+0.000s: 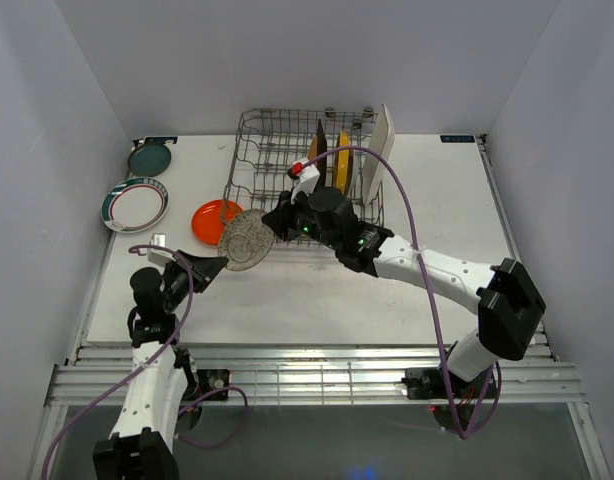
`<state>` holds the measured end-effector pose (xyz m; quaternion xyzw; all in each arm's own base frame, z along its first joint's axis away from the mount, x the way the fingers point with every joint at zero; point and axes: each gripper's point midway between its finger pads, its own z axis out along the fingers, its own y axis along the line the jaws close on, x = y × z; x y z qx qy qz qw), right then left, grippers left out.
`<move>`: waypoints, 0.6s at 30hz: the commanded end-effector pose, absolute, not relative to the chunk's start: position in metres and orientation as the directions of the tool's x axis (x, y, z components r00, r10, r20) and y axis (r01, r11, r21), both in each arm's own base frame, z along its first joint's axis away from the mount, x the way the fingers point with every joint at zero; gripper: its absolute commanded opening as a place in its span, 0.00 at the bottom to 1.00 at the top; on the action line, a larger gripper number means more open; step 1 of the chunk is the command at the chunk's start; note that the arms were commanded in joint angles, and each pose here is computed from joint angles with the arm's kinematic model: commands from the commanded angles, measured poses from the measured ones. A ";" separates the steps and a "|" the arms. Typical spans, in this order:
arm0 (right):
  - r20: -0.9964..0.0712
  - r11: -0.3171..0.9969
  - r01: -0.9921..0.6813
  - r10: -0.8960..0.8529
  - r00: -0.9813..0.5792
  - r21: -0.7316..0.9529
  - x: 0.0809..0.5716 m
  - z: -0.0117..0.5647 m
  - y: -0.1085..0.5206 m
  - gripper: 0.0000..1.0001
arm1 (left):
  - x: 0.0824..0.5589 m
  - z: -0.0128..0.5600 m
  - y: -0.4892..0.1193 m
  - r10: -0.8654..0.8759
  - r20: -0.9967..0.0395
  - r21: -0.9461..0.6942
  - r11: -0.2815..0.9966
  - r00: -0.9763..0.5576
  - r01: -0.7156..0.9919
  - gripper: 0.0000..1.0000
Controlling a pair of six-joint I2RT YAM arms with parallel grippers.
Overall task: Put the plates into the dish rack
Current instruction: Insert the plate into the dish rack.
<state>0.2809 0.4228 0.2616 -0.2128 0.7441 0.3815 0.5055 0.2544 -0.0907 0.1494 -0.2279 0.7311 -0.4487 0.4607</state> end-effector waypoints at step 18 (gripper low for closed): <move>-0.963 0.705 -0.657 0.161 -0.217 0.265 0.328 0.341 0.367 0.08 | 0.258 0.168 -0.097 -0.721 -0.497 -0.860 0.483 -0.483 0.164 0.41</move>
